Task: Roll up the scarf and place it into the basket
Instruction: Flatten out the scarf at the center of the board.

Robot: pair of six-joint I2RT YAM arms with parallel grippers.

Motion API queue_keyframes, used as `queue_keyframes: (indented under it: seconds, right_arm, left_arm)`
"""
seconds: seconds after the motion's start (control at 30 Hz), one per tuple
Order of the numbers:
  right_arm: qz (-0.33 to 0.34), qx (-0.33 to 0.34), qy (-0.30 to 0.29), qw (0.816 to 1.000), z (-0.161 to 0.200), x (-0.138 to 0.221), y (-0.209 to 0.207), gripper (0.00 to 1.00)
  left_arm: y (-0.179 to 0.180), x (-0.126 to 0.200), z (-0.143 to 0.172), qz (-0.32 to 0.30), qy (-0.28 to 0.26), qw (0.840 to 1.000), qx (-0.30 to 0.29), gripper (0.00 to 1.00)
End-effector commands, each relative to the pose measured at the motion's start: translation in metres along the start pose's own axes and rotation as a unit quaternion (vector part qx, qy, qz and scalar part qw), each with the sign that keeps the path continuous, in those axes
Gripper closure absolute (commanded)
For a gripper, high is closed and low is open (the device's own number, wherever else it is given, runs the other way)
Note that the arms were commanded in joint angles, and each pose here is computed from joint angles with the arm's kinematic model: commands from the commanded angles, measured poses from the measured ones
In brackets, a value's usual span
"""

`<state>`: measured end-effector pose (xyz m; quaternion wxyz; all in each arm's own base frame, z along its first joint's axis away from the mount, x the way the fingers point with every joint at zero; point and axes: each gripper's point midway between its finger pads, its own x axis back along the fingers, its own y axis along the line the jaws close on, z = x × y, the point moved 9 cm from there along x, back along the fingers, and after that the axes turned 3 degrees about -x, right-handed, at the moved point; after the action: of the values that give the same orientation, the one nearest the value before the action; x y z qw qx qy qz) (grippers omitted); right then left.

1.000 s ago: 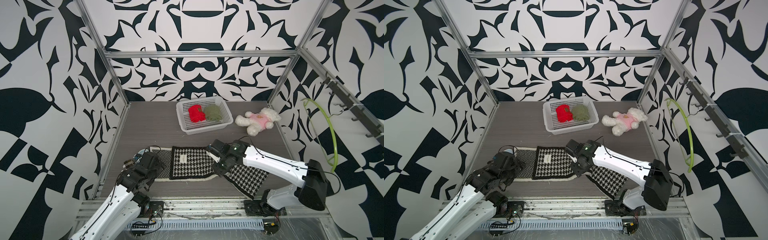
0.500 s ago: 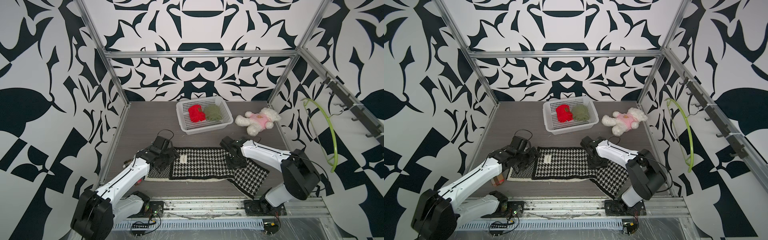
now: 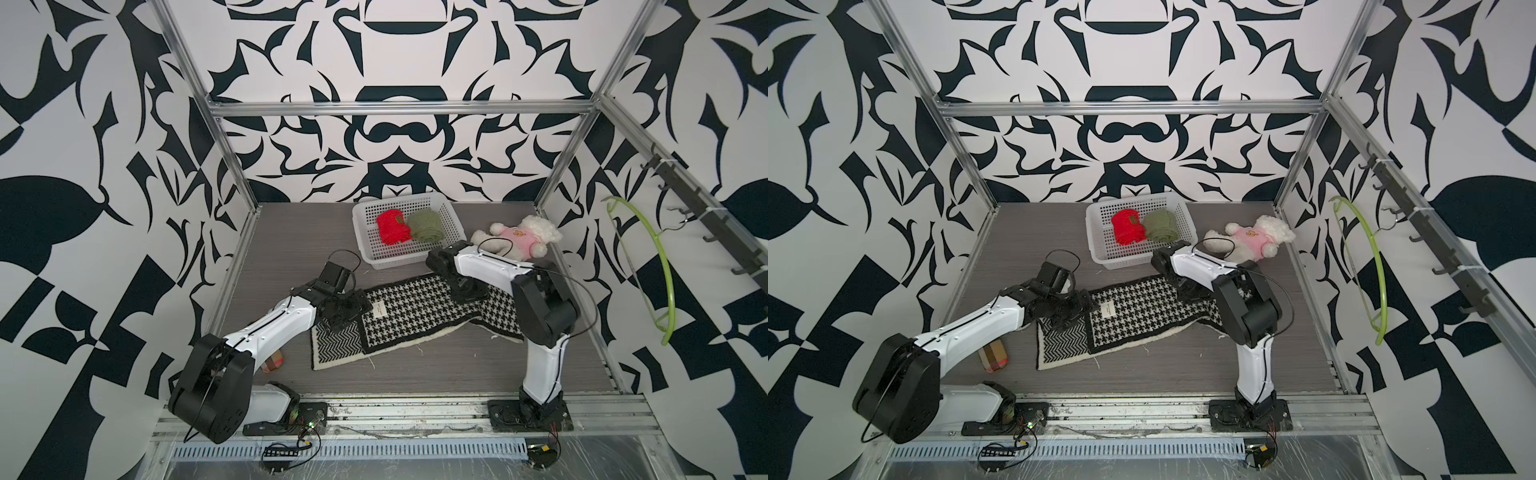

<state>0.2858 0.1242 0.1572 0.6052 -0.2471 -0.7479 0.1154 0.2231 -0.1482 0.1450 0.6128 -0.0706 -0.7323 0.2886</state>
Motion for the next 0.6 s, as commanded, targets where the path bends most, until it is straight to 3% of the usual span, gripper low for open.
queue_keyframes:
  seconds: [0.0,0.1,0.13,0.2,0.27,0.33,0.43,0.57]
  right_arm:
    - [-0.072,-0.037,-0.031,0.996,0.019,0.03,-0.035,0.45]
    - [-0.162,-0.016,-0.026,0.986,0.019,0.031,-0.015,0.47]
    - [-0.196,0.0,-0.028,0.98,0.017,0.037,-0.003,0.49]
    - [-0.254,0.072,-0.063,0.962,0.02,0.064,0.035,0.48]
    - [-0.264,0.116,-0.075,0.955,0.025,0.077,0.063,0.47]
    - [-0.235,0.12,-0.056,0.963,0.025,0.067,0.073,0.48]
    - [-0.186,0.054,-0.028,0.981,0.023,0.035,0.055,0.48]
    - [-0.241,-0.059,-0.022,0.969,0.025,0.012,0.016,0.49]
  left_arm:
    - [0.004,-0.008,0.003,0.004,0.018,1.0,-0.007,0.16]
    - [0.009,-0.008,0.001,-0.027,0.007,1.0,-0.002,0.16]
    - [0.011,-0.005,-0.001,-0.038,-0.004,0.999,0.0,0.11]
    - [0.018,0.009,-0.008,-0.055,-0.039,0.998,0.017,0.1]
    - [0.03,0.023,-0.018,-0.066,-0.074,0.994,0.037,0.1]
    - [0.039,0.039,-0.029,-0.053,-0.084,0.993,0.057,0.1]
    - [0.041,0.045,-0.033,-0.036,-0.059,0.996,0.054,0.11]
    - [0.037,0.04,-0.029,0.015,-0.048,0.998,0.042,0.12]
